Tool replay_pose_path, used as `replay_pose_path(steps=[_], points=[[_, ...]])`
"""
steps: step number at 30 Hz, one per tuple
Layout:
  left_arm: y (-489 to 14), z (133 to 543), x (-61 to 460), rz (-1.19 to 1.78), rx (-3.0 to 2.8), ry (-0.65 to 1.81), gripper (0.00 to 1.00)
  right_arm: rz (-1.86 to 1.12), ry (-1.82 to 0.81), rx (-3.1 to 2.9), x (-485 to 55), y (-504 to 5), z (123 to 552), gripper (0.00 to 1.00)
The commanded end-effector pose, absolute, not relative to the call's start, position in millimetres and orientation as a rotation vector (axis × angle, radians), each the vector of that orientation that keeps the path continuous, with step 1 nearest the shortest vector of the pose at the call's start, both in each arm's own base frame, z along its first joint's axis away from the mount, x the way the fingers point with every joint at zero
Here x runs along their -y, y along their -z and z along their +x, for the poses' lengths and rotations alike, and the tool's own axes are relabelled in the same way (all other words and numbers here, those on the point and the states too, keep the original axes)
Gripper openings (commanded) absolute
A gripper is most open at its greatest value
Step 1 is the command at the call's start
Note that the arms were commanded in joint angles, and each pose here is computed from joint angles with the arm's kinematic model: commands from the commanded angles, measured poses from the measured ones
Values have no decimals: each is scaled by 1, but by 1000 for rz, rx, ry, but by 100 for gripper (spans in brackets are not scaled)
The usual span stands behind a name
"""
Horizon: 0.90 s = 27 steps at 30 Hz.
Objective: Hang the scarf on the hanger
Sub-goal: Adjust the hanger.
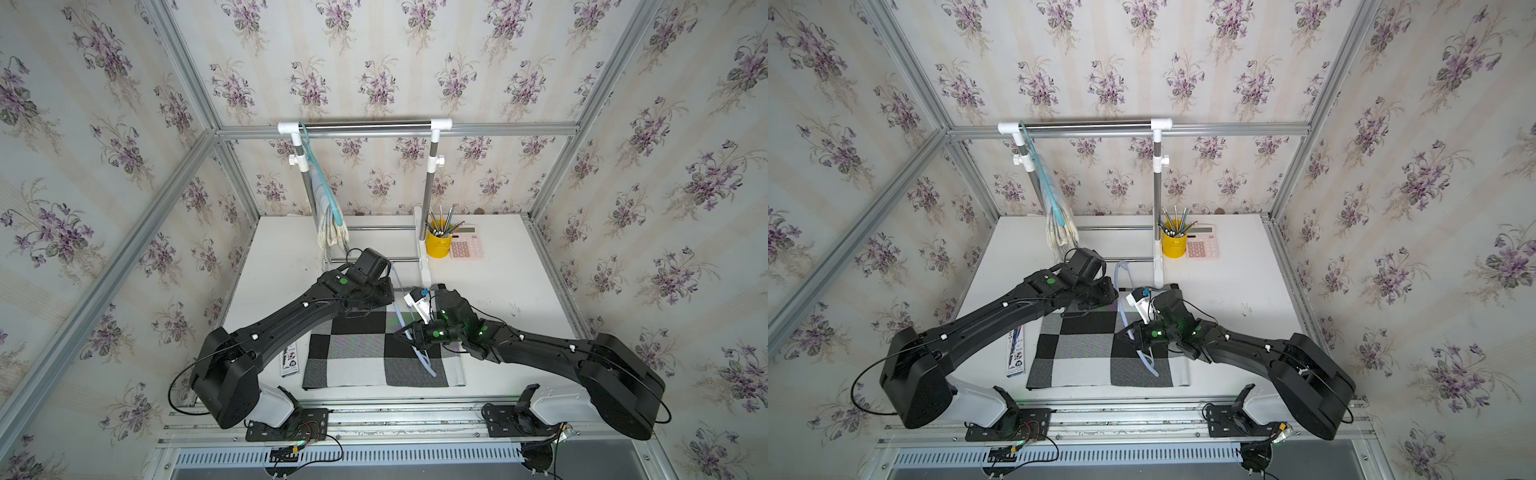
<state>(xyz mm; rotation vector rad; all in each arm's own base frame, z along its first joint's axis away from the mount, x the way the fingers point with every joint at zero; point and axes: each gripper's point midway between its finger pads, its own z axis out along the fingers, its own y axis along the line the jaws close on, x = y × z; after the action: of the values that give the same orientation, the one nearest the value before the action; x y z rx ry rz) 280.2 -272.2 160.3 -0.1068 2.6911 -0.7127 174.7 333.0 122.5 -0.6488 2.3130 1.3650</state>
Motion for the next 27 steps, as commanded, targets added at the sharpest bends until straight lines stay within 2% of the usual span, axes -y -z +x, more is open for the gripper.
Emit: replay_pose_path(steps=[1,4,11,12,15,18,23,27], points=[[-156,282,277,-80,-2696,727,17,-775,-1427,-2122,-345,-152,173,0],[-154,282,278,-84,-2698,731,1,-776,-1428,-2124,-345,-151,173,0],[-159,280,271,-85,-2677,716,0,-784,-1425,-2123,-345,-150,173,0],[-159,279,271,-81,-2676,717,0,-789,-1419,-2123,-345,-150,173,8],[-162,276,271,-56,-2672,738,0,-780,-1344,-2124,-339,-151,179,54],[-166,271,271,-19,-2661,762,0,-755,-1283,-2083,-325,-165,187,71],[-184,259,266,34,-2605,828,0,-573,-1199,-2097,-278,-175,215,75],[-197,246,264,68,-2579,901,0,-192,-921,-2351,-207,-126,253,67]])
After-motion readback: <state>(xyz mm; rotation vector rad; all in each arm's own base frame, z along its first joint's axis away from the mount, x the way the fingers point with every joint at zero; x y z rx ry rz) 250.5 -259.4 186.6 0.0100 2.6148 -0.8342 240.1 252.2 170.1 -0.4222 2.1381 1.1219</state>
